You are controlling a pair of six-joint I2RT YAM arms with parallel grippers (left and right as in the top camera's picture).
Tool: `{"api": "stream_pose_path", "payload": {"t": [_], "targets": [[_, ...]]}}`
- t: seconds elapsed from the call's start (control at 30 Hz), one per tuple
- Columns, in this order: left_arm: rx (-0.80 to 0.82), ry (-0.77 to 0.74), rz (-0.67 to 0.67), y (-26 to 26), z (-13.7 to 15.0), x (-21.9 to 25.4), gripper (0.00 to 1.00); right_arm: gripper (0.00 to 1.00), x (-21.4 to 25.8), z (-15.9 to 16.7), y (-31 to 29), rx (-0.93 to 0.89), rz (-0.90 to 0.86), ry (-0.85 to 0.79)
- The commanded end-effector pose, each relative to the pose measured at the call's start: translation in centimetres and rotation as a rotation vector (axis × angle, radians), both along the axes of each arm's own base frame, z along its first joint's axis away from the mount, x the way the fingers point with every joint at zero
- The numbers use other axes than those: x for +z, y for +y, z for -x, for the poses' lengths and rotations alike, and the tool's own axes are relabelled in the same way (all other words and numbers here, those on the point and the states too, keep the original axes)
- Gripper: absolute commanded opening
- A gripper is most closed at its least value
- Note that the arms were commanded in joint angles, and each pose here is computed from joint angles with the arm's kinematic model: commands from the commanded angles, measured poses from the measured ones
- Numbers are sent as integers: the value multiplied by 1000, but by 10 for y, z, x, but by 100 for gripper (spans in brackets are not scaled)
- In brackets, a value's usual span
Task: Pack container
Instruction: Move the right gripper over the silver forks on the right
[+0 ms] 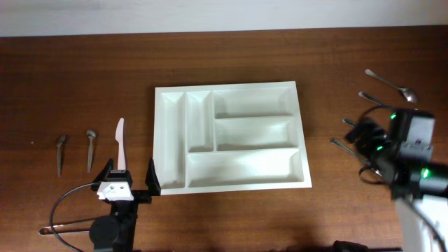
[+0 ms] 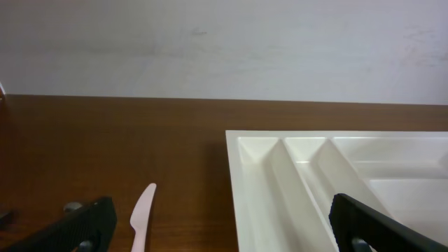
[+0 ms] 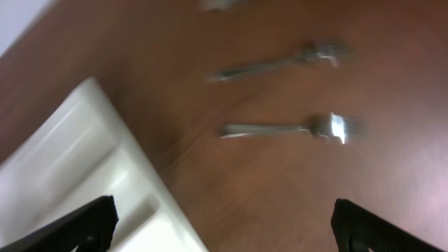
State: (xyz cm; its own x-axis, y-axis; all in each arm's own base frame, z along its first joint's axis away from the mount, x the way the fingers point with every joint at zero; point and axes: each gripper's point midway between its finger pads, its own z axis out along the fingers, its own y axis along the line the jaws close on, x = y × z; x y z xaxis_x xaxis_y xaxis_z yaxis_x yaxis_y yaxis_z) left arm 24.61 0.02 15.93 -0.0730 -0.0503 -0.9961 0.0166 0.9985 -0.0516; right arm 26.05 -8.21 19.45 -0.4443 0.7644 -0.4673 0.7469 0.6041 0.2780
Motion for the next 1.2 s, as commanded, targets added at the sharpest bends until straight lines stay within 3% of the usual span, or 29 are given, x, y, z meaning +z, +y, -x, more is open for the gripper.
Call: {"api": "stream_pose_path", "payload": {"t": [0.0,0.3,0.7,1.17], "targets": [[17,1,5,3,0,-2,99,99,-17,-3,-33,-388,-193,-30],[17,1,5,3,0,-2,99,99,-89,-9,-54,-444,-350,177],[17,1,5,3,0,-2,99,99,-150,0,-42,-1016,-601,316],[17,1,5,3,0,-2,99,99,-181,-9,-49,-1039,-592,341]]}}
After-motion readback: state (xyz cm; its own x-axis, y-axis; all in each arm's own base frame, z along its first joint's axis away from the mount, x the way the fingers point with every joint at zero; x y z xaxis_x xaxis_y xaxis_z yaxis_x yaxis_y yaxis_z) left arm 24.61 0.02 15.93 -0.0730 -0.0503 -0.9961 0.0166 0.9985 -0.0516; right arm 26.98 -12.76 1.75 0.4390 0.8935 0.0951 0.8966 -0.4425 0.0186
